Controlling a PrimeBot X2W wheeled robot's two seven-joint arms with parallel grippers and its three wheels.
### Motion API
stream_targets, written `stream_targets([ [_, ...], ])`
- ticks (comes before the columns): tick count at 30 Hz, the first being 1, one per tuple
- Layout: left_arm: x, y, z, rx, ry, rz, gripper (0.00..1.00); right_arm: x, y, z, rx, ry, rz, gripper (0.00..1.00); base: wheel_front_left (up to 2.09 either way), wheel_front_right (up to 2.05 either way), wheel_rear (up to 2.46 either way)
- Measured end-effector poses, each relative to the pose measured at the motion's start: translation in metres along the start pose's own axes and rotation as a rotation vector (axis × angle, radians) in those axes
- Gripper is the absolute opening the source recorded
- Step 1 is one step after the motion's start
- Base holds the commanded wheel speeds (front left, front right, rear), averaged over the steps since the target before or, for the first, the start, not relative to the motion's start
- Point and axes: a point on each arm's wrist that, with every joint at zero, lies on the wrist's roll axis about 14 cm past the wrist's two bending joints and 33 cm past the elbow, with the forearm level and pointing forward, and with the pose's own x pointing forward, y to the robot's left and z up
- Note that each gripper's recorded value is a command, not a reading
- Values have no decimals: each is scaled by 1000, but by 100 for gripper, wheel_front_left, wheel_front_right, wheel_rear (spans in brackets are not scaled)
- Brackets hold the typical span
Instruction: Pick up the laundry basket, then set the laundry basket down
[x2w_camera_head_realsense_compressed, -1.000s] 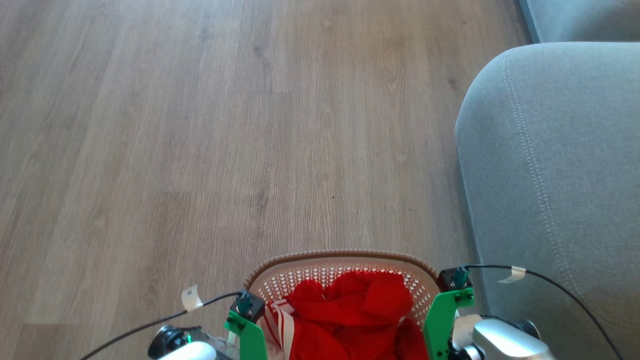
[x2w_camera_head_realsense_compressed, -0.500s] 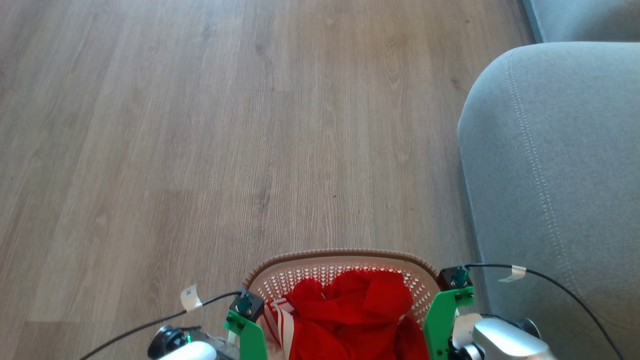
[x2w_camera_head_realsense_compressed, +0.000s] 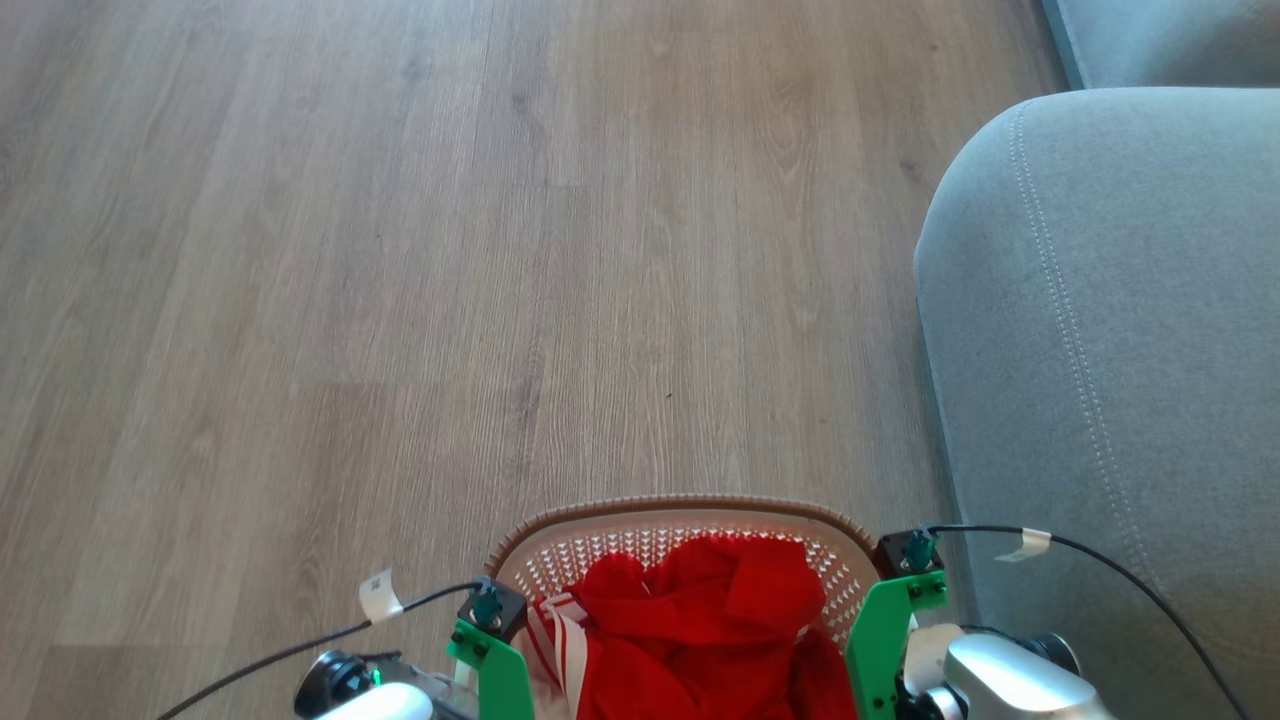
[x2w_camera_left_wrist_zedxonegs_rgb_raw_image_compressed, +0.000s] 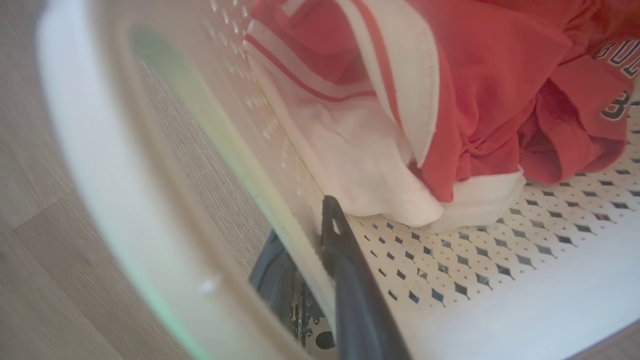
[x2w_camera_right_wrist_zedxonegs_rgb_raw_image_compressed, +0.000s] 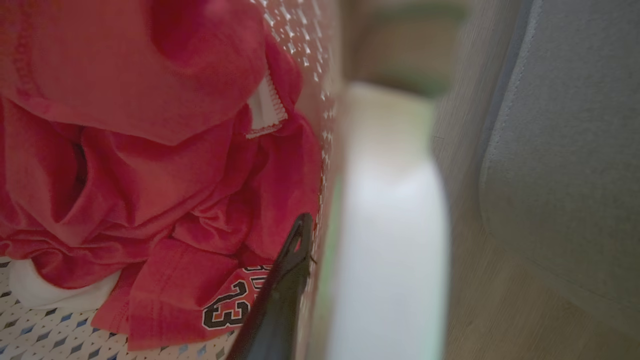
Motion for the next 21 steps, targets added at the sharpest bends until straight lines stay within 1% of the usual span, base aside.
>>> stream_targets([
  [21,0,0,-1,-3,1,0,0,0,1,3,-1,-2,2,0,0,0,0],
])
